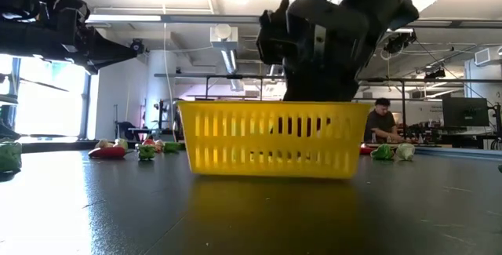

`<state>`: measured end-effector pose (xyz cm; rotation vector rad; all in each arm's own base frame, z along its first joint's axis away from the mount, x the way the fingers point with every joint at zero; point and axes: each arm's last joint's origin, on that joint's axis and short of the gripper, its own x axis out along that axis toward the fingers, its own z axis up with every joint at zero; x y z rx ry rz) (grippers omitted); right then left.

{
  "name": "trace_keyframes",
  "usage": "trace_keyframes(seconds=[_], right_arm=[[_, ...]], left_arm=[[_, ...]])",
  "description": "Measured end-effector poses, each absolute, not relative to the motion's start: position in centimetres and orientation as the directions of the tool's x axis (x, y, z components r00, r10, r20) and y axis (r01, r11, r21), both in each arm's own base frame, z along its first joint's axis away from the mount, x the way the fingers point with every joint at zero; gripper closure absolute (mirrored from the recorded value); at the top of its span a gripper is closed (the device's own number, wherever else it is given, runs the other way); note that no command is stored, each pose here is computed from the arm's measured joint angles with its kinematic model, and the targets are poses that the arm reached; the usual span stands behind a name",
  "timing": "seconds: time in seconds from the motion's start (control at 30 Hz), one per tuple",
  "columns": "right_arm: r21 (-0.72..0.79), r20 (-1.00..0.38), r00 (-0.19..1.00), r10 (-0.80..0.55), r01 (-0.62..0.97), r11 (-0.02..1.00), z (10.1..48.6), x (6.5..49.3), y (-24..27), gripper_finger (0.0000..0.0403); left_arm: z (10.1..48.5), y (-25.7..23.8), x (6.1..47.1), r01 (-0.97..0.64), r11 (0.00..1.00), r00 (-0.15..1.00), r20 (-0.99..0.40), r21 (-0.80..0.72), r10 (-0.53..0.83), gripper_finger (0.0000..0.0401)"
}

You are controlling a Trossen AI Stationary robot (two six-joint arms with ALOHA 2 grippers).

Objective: Sort produce into baskets
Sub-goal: Put the green chili pepper into the yellow bin, then put the red mushroom into the blue bin

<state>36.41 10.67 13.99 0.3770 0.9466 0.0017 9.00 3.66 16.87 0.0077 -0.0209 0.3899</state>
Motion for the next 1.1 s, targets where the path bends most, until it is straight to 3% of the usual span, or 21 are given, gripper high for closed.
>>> trace_keyframes(seconds=[0.13,0.3,0.6,0.77,0.97,1.1], right_arm=[[0.32,-0.785,0.598,0.165,0.163,0.933,14.1,36.6,10.4,0.0354],[0.298,-0.791,0.589,0.166,0.133,0.945,14.7,36.9,10.5,0.0316],[0.209,-0.805,0.559,0.198,-0.045,0.977,17.6,38.4,10.1,0.0252],[0.141,-0.853,0.497,0.16,-0.076,0.987,20.7,39.1,8.7,0.0286],[0.009,-0.866,0.496,0.057,-0.099,0.995,23.1,39.5,5.9,0.039],[-0.041,-0.83,0.557,-0.007,-0.049,0.998,22.4,40.0,3.8,0.039]], left_arm=[[16.9,3.7,9.0,-0.38,0.925,0.925,0.021,0.003,0.38,0.0401],[16.9,3.7,9.0,-0.38,0.925,0.925,0.021,0.004,0.38,0.0401],[17.0,3.7,9.0,-0.38,0.925,0.924,0.031,0.0,0.38,0.0401],[17.0,3.7,9.0,-0.38,0.925,0.925,0.031,0.001,0.38,0.0401],[17.0,3.7,9.0,-0.378,0.925,0.924,0.037,-0.042,0.379,0.0401],[17.0,3.7,9.0,-0.378,0.925,0.925,0.036,-0.04,0.379,0.0401]])
